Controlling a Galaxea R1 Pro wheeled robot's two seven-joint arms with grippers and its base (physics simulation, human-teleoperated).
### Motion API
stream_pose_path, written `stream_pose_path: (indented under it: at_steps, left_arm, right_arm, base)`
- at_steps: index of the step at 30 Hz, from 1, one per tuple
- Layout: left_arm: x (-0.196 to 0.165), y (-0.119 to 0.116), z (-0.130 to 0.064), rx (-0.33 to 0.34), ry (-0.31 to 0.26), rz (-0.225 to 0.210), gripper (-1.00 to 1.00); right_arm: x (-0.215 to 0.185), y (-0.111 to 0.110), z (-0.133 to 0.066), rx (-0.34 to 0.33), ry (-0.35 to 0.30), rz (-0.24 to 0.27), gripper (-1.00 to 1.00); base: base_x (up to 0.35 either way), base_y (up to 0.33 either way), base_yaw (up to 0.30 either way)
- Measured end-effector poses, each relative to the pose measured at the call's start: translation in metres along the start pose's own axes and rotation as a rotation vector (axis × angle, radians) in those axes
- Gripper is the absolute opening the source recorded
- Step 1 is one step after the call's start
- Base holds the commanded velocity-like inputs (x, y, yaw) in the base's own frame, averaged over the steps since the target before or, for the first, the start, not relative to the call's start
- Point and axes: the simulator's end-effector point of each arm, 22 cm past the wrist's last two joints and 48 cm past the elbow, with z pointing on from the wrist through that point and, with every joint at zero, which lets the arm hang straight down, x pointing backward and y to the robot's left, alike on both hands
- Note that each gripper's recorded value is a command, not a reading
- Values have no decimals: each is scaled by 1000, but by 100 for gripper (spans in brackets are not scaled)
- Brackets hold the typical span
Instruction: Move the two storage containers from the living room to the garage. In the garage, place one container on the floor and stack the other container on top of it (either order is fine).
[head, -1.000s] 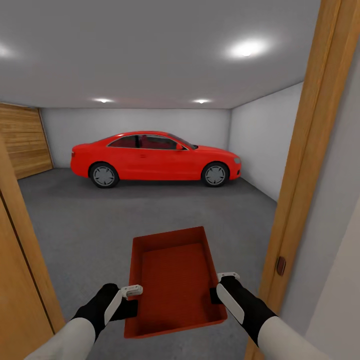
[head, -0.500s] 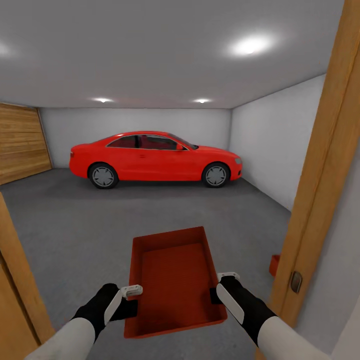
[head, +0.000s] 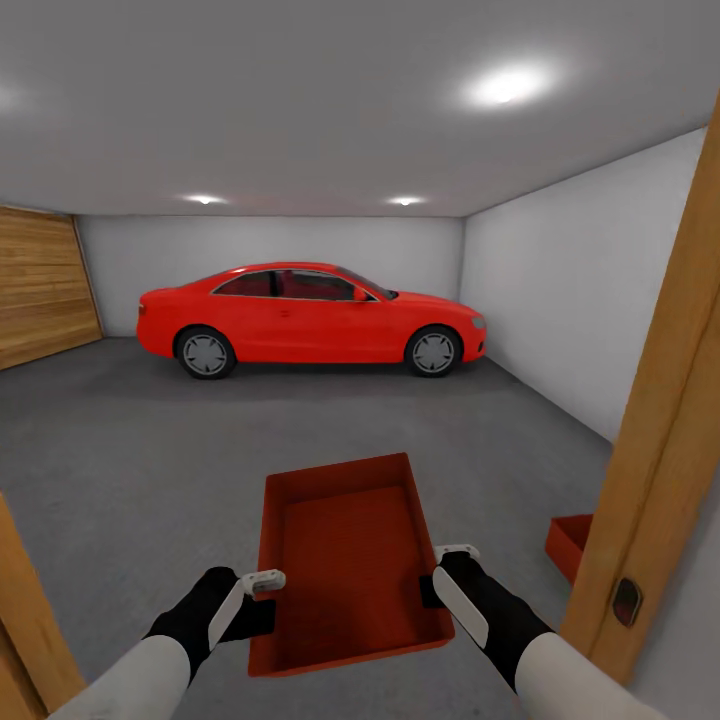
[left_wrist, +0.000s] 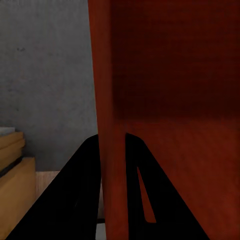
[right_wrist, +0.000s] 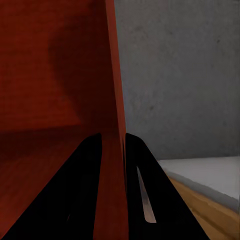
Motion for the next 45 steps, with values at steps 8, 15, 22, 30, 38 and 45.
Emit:
stream_pose_path:
  at_steps: [8, 15, 22, 30, 38, 45]
  left_arm:
    - [0, 0, 0, 0, 0, 0, -100]
    - [0, 0, 0, 0, 0, 0, -100]
    - [0, 0, 0, 0, 0, 1, -100]
    - [0, 0, 0, 0, 0, 1, -100]
    - [0, 0, 0, -1, 0, 0, -100]
    - [0, 0, 0, -1, 0, 0, -100]
  right_arm:
    - [0, 0, 0, 0, 0, 0, -100]
    - [0, 0, 0, 0, 0, 0, -100]
    - [0, 0, 0, 0, 0, 0, -100]
    - [0, 0, 0, 0, 0, 0, -100]
    - [0, 0, 0, 0, 0, 0, -100]
    - [0, 0, 0, 0, 0, 0, -100]
  base:
    - [234, 0, 0]
    - [35, 0, 0]
    - [268, 78, 0]
    - [321, 73, 0]
    - [330, 5, 0]
    - [332, 0, 0]
